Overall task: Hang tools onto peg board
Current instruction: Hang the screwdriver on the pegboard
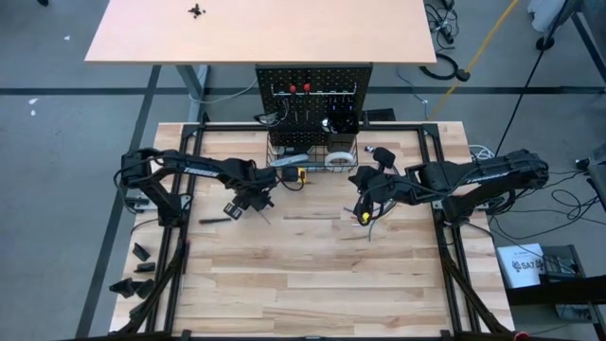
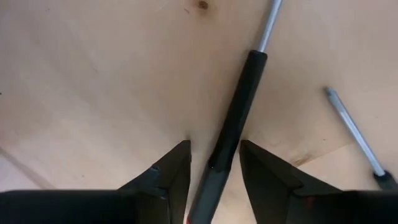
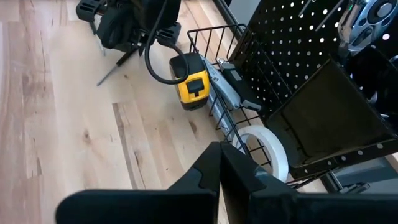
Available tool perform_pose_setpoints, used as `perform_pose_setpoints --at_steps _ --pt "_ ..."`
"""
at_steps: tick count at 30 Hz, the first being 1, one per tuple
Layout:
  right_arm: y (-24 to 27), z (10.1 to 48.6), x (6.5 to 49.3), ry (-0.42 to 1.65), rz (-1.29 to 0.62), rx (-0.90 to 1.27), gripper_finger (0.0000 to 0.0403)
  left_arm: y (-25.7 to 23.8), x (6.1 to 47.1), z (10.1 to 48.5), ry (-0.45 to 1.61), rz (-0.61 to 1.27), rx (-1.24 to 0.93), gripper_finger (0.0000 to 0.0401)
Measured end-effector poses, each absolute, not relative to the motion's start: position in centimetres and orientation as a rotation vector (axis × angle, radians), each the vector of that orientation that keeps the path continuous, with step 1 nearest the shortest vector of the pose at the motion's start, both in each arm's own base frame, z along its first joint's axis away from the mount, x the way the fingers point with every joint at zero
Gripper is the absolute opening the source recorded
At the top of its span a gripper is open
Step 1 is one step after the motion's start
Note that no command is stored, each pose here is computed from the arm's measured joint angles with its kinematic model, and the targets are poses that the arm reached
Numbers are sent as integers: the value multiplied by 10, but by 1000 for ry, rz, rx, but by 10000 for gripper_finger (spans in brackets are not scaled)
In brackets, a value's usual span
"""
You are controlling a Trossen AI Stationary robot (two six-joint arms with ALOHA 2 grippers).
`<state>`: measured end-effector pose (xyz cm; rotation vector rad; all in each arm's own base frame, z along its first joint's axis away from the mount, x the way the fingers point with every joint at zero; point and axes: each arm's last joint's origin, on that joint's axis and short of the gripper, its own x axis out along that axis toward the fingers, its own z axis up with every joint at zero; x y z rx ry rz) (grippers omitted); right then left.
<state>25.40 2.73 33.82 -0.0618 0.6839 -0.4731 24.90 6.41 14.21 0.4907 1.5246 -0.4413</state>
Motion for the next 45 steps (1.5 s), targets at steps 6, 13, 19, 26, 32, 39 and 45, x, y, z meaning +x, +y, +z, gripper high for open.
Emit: perform_pose_setpoints --at_steps 6,13,19,26,32,39,45 --pt "28 338 254 683 -474 -57 0 44 239 128 1544 -438 497 46" --pt "30 338 254 675 -477 -29 0 25 241 134 1542 -302 534 18" --pt "30 339 255 664 -468 -39 0 19 240 191 1327 -256 287 15" --pt "31 343 258 640 -419 -126 0 11 232 245 1046 -210 -89 14" --pt "39 352 274 535 -13 -314 0 12 239 263 908 -130 -689 14" --pt "45 354 296 380 109 -628 0 10 259 279 730 -73 -1113 14" --pt "49 339 310 450 101 -1091 30 8 266 292 618 -123 -1236 14"
